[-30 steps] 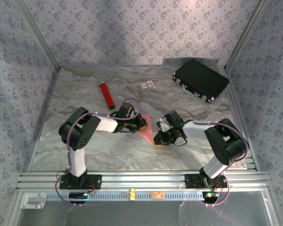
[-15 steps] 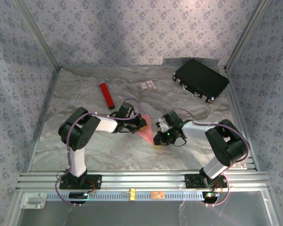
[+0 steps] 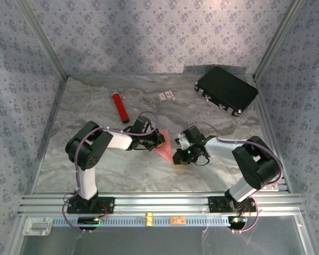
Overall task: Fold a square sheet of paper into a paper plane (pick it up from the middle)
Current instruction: Fourth fold the wing at the center of the table.
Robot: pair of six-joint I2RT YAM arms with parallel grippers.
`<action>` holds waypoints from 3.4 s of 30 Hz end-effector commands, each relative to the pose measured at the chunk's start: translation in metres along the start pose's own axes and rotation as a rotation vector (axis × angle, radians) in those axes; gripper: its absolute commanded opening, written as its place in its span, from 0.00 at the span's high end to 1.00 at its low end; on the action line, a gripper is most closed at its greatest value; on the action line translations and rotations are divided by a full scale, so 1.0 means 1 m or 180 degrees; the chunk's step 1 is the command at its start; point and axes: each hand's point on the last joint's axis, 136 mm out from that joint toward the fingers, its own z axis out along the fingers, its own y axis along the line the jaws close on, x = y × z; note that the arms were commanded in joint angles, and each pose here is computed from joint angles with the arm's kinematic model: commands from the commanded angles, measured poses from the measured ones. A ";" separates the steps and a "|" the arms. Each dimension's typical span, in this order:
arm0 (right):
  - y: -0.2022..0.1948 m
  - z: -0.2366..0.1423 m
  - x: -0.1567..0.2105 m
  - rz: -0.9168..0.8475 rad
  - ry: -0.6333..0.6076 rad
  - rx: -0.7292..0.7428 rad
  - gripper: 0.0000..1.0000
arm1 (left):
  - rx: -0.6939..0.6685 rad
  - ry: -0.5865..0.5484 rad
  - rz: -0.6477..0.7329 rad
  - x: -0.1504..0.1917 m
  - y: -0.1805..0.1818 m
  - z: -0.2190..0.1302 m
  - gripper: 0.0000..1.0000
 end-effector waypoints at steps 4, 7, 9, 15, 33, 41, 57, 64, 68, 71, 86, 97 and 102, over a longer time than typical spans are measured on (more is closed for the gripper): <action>-0.035 -0.002 0.069 0.0288 0.0691 0.0518 0.91 | -0.0590 -0.0103 -0.0281 0.002 0.057 -0.004 0.95; -0.034 -0.002 0.071 0.0260 0.0709 0.0516 0.90 | -0.0589 -0.0101 -0.0283 0.002 0.057 -0.004 0.95; -0.034 -0.003 0.072 0.0251 0.0713 0.0519 0.90 | -0.0594 -0.0101 -0.0293 0.002 0.059 -0.004 0.95; -0.025 -0.006 0.067 0.0191 0.0671 0.0448 0.89 | -0.0586 -0.0098 -0.0287 0.002 0.058 -0.004 0.95; 0.060 -0.033 -0.046 0.0099 -0.0295 -0.0603 0.98 | -0.0559 -0.0094 -0.0269 0.003 0.057 -0.004 0.95; 0.047 -0.007 -0.070 0.0251 -0.0312 -0.0408 0.98 | -0.0540 -0.0094 -0.0271 0.003 0.057 -0.004 0.95; 0.029 0.007 -0.055 0.0356 -0.0144 -0.0307 0.98 | -0.0547 -0.0082 -0.0280 0.004 0.058 -0.003 0.95; 0.013 0.015 -0.040 0.0458 -0.0049 -0.0231 0.98 | -0.0541 -0.0080 -0.0279 0.004 0.058 -0.003 0.95; 0.003 0.018 -0.027 0.0535 -0.0008 -0.0194 0.98 | -0.0537 -0.0086 -0.0277 0.003 0.057 -0.004 0.95; -0.003 0.019 -0.019 0.0599 0.0017 -0.0184 0.98 | -0.0521 -0.0087 -0.0273 0.003 0.055 -0.004 0.95; -0.016 0.020 -0.013 0.0746 0.0010 -0.0094 1.00 | -0.0006 -0.0127 0.0173 0.002 -0.013 -0.023 0.89; -0.018 0.021 -0.011 0.0772 0.0023 -0.0085 1.00 | -0.0104 0.0097 0.0244 0.022 -0.005 -0.004 0.90; -0.016 0.019 -0.011 0.0757 0.0020 -0.0099 1.00 | -0.0454 0.0090 0.0088 0.021 0.024 0.002 0.93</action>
